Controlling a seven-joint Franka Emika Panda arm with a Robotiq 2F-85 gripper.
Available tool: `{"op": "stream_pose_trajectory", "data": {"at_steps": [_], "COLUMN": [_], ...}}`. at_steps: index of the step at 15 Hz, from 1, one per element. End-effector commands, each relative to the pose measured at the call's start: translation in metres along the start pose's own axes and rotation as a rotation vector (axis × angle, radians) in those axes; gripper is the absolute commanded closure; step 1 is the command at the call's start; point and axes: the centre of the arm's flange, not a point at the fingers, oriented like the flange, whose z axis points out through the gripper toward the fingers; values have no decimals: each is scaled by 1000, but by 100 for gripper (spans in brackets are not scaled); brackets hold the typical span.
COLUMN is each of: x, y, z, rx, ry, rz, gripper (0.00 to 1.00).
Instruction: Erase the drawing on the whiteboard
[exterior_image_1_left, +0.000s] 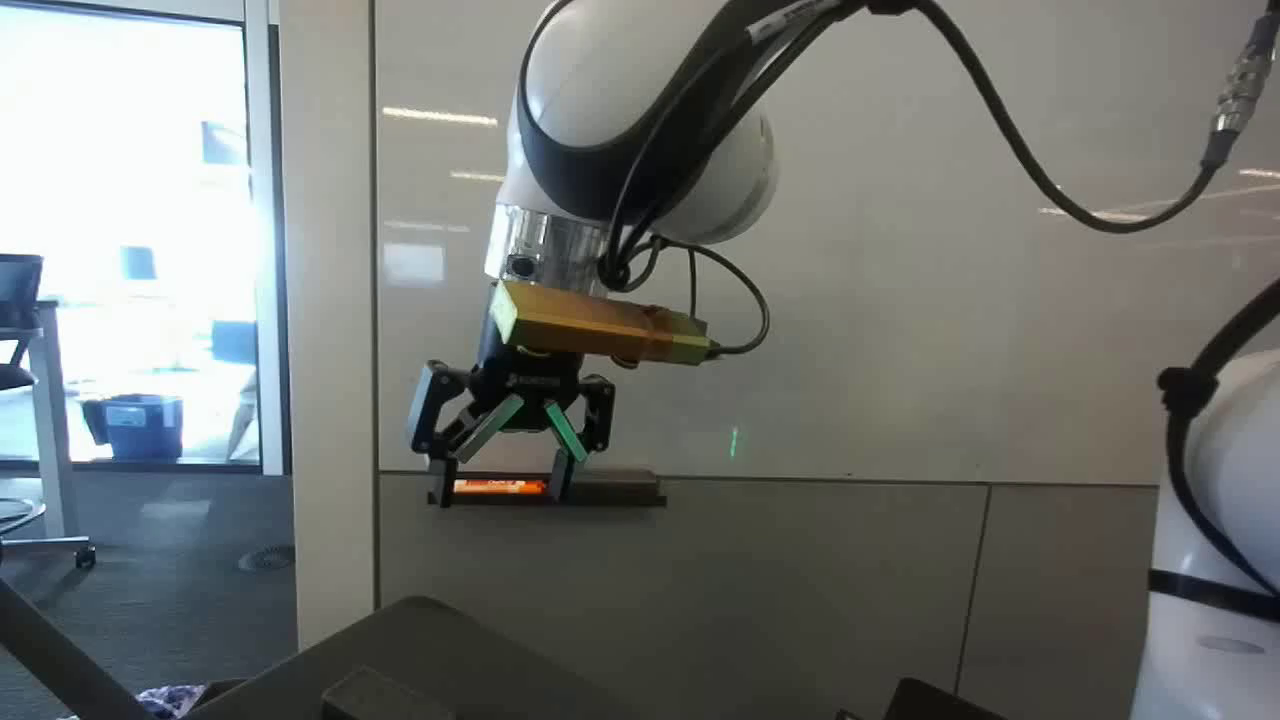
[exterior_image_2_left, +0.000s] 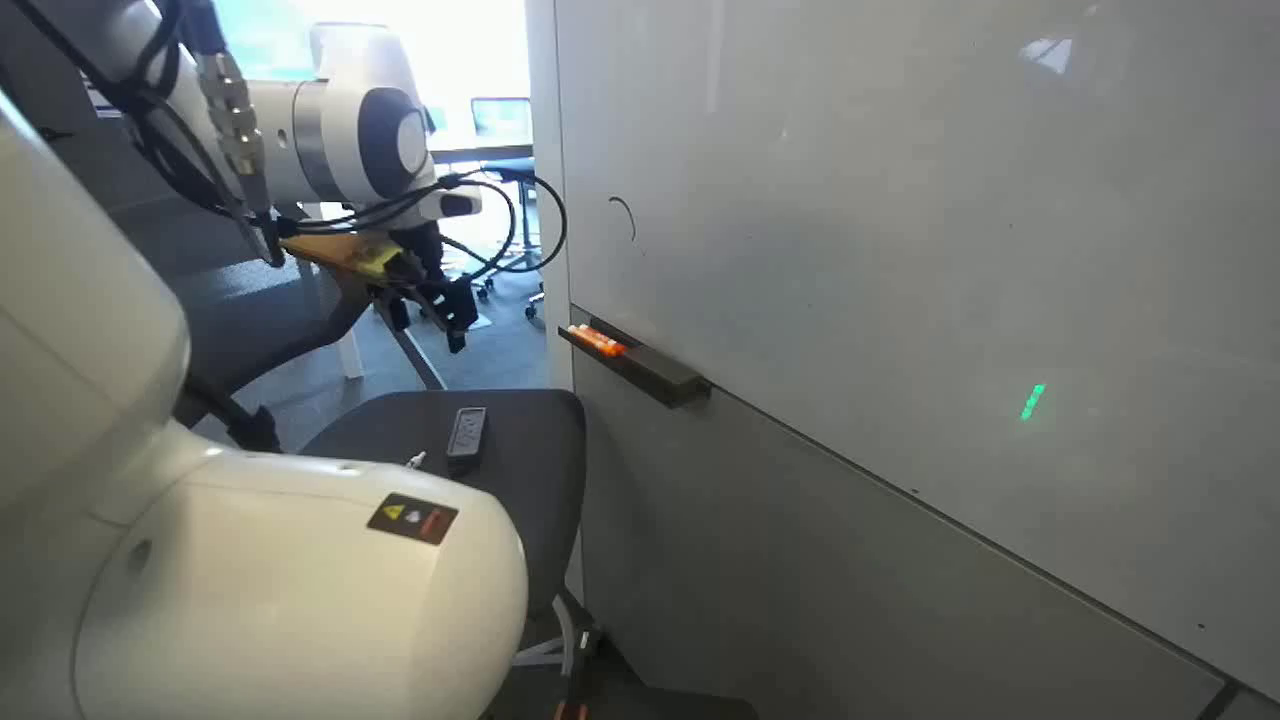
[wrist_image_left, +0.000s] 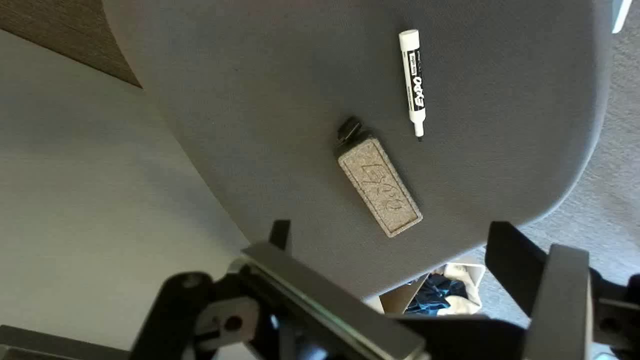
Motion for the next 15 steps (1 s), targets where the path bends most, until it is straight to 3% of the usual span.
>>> {"op": "stream_pose_trajectory", "data": {"at_steps": [1, 6, 15], "x": [0, 1, 39], "y": [0, -1, -27], "z": [-1, -2, 84], "rx": [1, 3, -65], "ry": [2, 5, -45], "rz": [0, 0, -132], "gripper": [0, 0, 0]}}
